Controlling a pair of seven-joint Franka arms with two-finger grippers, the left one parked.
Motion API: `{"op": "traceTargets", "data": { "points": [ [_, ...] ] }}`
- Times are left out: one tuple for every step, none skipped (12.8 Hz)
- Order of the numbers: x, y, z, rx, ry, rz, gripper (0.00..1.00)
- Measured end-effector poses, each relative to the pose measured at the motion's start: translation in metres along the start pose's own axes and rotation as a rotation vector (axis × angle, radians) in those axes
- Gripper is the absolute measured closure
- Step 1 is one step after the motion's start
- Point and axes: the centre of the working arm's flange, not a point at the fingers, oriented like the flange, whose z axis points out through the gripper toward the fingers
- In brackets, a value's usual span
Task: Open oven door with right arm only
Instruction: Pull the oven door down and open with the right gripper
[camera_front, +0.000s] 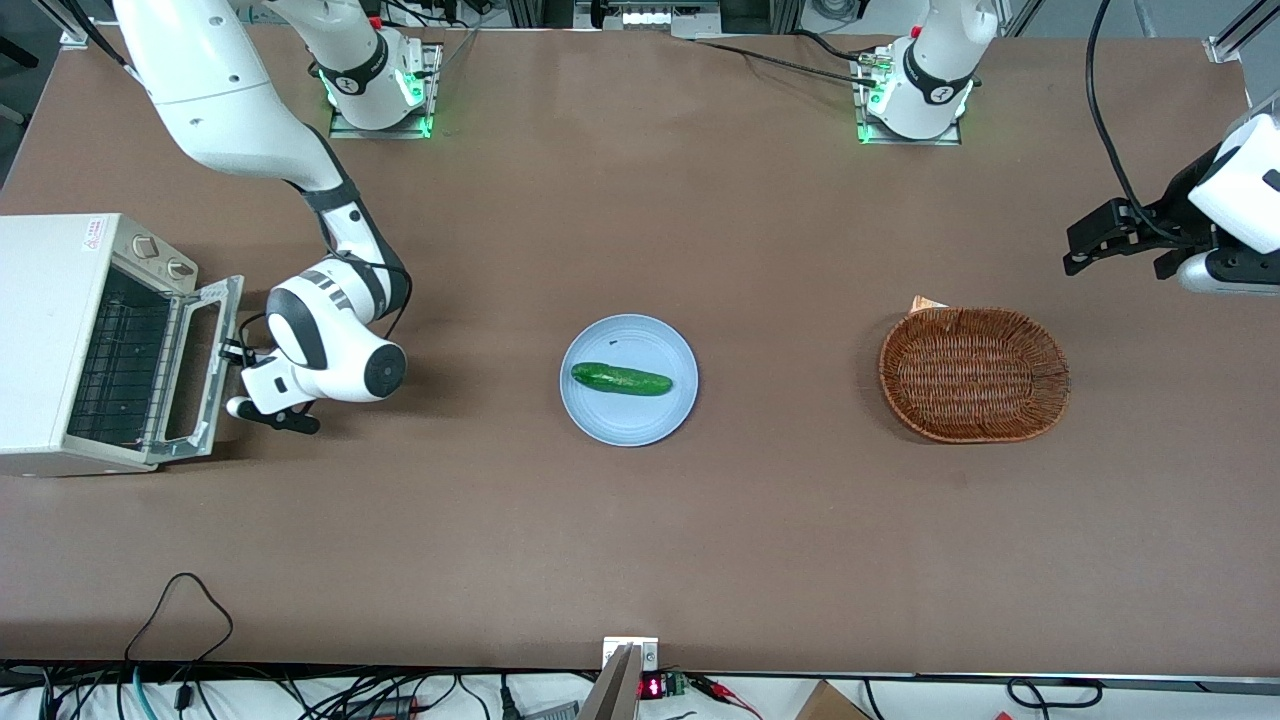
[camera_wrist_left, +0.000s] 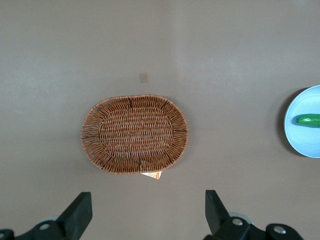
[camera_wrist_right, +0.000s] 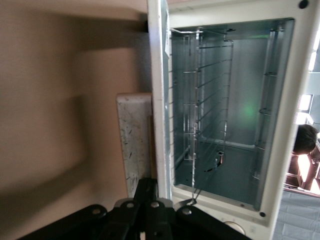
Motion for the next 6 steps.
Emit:
{"op": "traceTargets", "data": {
  "points": [
    [-0.001,-0.006,0.001,0.003,0.002,-0.007,0.99],
    [-0.001,-0.011,0.002,0.005,0.004,-0.013,0.99],
    [-0.001,-0.015,0.003,0.010,0.000,-0.015,0.99],
    [-0.001,-0.018,0.004,0.024,-0.006,-0.014,0.98],
    [-0.001,-0.021,0.006,0.037,-0.018,-0.013,0.98],
    [-0.002,-0.025,0.007,0.043,-0.023,-0.016,0.98]
  ]
}}
